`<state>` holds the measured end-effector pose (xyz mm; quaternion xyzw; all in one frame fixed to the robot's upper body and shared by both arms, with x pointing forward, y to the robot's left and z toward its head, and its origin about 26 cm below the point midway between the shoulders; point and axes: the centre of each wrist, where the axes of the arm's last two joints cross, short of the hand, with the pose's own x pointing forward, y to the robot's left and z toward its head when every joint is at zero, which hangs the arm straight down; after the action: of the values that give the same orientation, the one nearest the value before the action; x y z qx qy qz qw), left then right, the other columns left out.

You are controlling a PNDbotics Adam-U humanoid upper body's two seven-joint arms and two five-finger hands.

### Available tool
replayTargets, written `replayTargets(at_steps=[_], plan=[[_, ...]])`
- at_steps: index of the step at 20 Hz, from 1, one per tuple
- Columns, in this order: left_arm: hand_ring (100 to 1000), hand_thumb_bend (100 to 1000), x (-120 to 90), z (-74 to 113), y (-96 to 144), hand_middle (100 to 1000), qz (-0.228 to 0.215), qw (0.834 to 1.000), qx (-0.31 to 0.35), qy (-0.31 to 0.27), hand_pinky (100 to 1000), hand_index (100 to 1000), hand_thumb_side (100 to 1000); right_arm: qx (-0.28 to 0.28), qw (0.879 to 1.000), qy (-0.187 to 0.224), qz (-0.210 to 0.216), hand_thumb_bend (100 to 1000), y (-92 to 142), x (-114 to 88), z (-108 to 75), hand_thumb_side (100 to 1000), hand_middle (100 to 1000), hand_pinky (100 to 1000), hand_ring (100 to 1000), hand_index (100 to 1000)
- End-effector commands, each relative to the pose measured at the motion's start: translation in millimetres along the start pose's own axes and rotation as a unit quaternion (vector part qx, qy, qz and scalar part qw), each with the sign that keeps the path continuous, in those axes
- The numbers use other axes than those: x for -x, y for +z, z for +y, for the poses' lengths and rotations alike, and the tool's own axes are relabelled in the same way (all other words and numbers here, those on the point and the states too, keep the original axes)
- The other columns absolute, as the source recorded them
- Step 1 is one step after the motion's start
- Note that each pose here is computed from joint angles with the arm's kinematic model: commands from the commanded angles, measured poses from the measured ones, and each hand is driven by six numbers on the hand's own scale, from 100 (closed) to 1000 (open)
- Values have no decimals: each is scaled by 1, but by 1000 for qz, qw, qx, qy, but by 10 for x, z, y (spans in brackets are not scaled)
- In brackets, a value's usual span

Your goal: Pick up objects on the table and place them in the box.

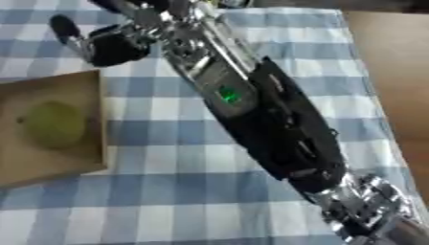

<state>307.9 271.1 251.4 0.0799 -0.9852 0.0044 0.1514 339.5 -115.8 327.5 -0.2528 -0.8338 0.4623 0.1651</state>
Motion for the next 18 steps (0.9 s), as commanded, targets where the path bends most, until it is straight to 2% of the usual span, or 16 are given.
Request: replayTargets(at_steps=[1, 3, 7, 11, 18], plan=[[589, 100, -53, 57, -77, 539, -18, 1000, 2, -13, 668, 779, 488, 83, 996, 0, 11, 100, 215, 102, -414, 195, 677, 886, 964, 813], [589, 100, -52, 61, -77, 539, -18, 1000, 0, -14, 668, 779, 488, 132, 991, -11, 19, 100, 390, 176, -591, 340, 668, 885, 961, 808], [590, 100, -53, 66, -82, 539, -20, 1000, -6, -15, 668, 779, 485, 216, 976, -33, 11, 100, 681, 220, -857, 505, 671, 888, 948, 808], [590, 101, -52, 65, -85, 539, -22, 1000, -14, -15, 668, 779, 482, 303, 952, -47, 5, 100, 849, 324, -972, 526, 683, 891, 939, 790], [590, 109, -55, 48, -107, 539, -27, 999, -31, -9, 668, 778, 481, 394, 917, -65, 1, 100, 1064, 483, -934, 523, 685, 894, 940, 776]])
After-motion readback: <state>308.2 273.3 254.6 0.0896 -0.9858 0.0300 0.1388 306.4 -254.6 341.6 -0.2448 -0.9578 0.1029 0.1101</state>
